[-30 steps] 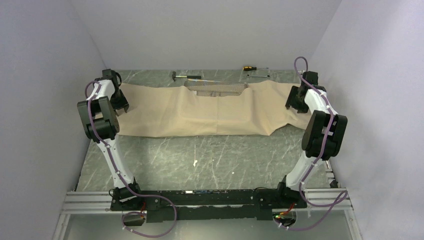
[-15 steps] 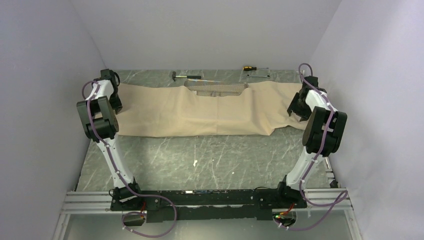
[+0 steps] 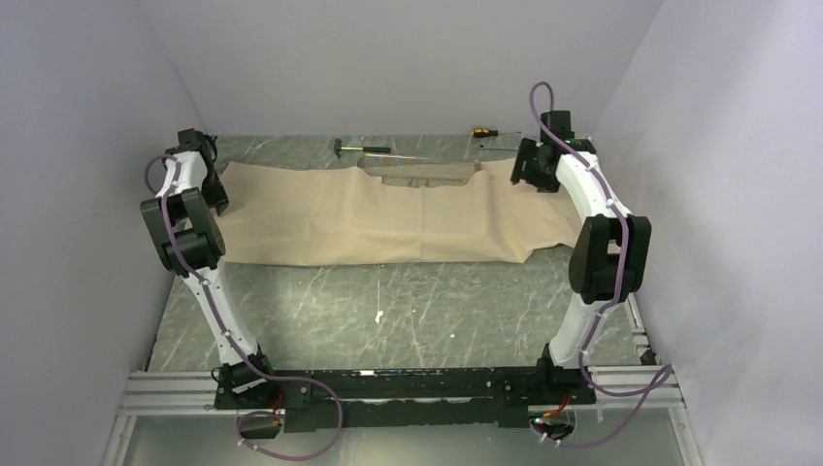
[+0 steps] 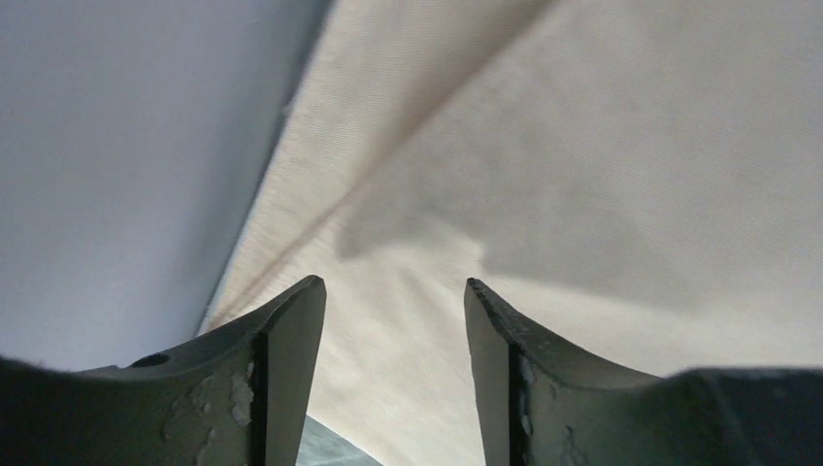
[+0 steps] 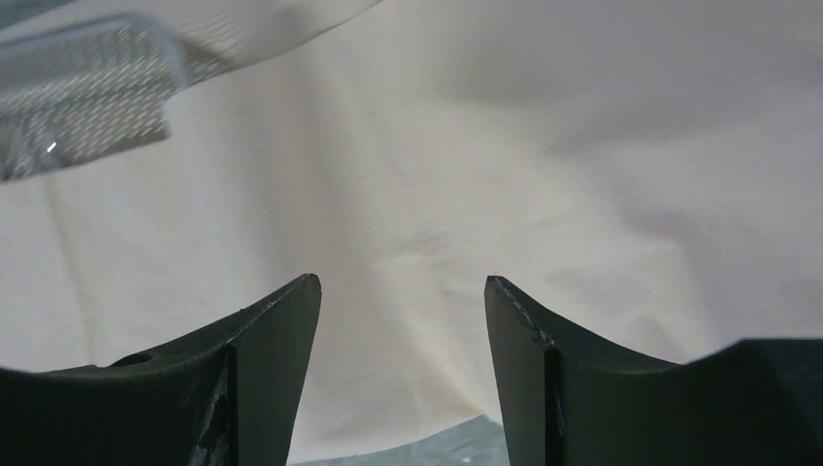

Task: Open and lay out the surgical kit
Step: Open the surgical kit at the center of the board.

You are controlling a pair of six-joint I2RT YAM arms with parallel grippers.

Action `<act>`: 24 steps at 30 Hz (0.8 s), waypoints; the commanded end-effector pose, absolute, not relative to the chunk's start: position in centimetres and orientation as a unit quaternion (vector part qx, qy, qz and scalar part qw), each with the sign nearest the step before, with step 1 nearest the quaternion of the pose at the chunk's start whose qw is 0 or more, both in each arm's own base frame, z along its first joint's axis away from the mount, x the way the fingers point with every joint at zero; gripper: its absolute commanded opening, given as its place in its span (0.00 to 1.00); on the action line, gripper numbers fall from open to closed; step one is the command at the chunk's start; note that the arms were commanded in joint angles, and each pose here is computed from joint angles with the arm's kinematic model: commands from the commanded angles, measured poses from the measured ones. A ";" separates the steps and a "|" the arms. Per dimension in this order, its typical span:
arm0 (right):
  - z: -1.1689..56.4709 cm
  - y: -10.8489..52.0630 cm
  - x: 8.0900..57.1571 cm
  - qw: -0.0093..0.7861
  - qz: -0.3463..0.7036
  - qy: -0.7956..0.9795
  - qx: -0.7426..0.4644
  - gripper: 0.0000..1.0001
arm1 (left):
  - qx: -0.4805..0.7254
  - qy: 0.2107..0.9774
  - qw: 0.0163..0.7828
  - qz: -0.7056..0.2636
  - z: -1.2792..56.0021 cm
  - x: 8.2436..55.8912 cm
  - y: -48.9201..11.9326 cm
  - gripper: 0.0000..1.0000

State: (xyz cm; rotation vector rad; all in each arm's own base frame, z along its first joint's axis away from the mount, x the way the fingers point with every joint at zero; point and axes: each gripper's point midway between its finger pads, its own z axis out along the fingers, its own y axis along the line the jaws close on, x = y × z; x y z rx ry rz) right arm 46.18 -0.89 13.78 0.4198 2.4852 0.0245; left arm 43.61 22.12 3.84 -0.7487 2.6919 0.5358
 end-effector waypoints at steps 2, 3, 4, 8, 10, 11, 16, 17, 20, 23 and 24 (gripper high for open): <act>15.2 5.7 46.8 0.318 0.090 0.937 0.111 0.68 | -0.227 0.925 0.287 0.104 13.5 48.8 16.0 0.65; 14.7 6.5 46.7 0.313 0.093 0.940 0.103 0.69 | -0.222 0.924 0.298 0.094 13.9 49.2 15.1 0.67; 14.1 7.3 46.6 0.306 0.093 0.942 0.096 0.69 | -0.217 0.923 0.308 0.081 14.2 49.6 14.2 0.69; 11.9 10.1 46.3 0.283 0.095 0.952 0.072 0.70 | -0.203 0.926 0.314 0.045 13.0 49.9 11.9 0.75; 11.1 11.0 46.2 0.271 0.097 0.955 0.068 0.70 | -0.201 0.932 0.300 0.036 11.5 49.5 11.5 0.76; 10.7 11.3 46.2 0.267 0.095 0.957 0.066 0.70 | -0.198 0.935 0.293 0.035 10.8 49.4 11.4 0.76; 9.5 12.2 46.2 0.259 0.077 0.961 0.057 0.66 | -0.187 0.947 0.259 0.043 7.5 48.5 11.3 0.78; 9.2 12.0 46.3 0.260 0.066 0.962 0.058 0.65 | -0.185 0.949 0.251 0.044 6.8 48.3 11.3 0.77; 8.6 12.3 46.3 0.255 0.061 0.963 0.055 0.61 | -0.189 0.953 0.230 0.056 5.3 47.5 11.6 0.76; 8.1 12.8 46.3 0.250 0.067 0.964 0.055 0.51 | -0.191 0.955 0.214 0.081 4.1 46.8 12.3 0.73; 8.0 12.9 46.3 0.250 0.069 0.964 0.056 0.47 | -0.192 0.955 0.207 0.091 3.6 46.5 12.7 0.73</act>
